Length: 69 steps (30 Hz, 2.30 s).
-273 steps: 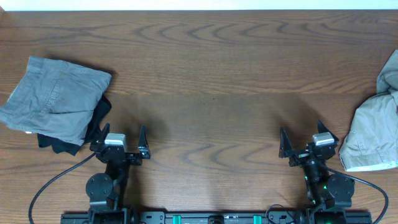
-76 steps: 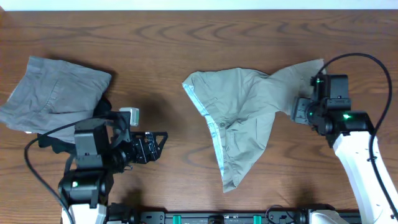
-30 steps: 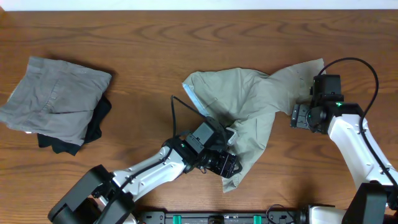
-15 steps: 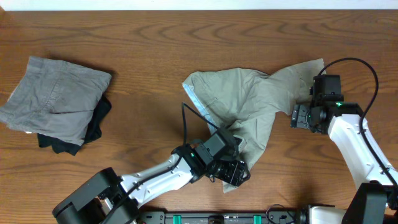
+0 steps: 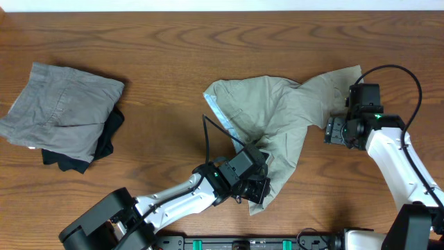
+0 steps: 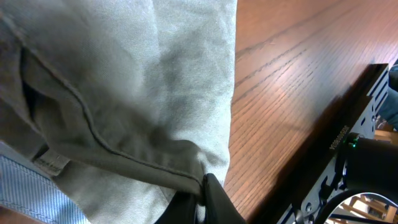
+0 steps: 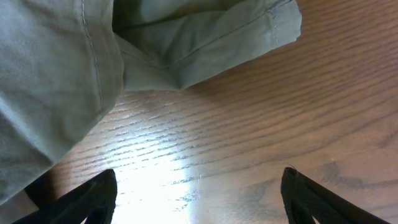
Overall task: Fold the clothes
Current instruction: 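Grasp the shorts' waistband edge with the left gripper, then pull the shorts apart, right gripper moving right and down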
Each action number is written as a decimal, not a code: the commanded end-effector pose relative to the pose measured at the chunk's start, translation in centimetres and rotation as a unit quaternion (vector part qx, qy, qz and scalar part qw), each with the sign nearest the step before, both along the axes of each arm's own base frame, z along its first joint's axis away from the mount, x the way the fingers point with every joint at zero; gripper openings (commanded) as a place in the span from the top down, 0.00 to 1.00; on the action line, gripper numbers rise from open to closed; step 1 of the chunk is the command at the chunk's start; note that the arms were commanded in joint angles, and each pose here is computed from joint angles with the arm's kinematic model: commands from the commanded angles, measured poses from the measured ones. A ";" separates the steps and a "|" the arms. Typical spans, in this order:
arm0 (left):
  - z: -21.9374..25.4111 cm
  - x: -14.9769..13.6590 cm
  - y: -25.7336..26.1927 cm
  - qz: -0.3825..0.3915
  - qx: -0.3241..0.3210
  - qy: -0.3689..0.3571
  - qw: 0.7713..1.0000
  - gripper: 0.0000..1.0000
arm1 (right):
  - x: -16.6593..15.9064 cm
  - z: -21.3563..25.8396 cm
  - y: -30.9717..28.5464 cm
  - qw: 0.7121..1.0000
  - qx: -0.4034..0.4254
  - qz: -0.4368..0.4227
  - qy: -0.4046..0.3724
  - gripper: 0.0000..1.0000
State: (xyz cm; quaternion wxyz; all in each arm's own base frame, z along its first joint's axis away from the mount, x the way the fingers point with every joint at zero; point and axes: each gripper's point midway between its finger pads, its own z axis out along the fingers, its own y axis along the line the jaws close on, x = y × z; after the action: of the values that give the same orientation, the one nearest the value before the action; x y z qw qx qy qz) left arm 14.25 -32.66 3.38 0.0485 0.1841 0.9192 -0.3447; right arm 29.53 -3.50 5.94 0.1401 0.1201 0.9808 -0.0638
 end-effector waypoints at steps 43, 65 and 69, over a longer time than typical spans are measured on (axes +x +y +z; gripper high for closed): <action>2.6 13.6 15.7 0.172 0.112 -0.117 0.972 0.94 | 1.4 -3.5 8.8 0.988 -0.014 0.115 -0.102 0.30; 2.6 13.6 15.7 0.172 0.112 -0.117 0.972 0.94 | -2.5 5.5 3.7 0.993 -0.091 0.051 -0.048 0.98; 2.6 13.6 15.7 0.172 0.112 -0.117 0.972 0.94 | -6.6 6.8 3.7 0.997 -0.058 0.047 0.022 0.97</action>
State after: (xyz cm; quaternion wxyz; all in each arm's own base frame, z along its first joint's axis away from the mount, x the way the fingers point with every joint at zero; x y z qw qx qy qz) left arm 27.28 -17.00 5.31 0.1806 0.0630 0.9597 -0.2059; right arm 23.77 -0.06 11.57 0.1356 0.0446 0.9796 -0.1411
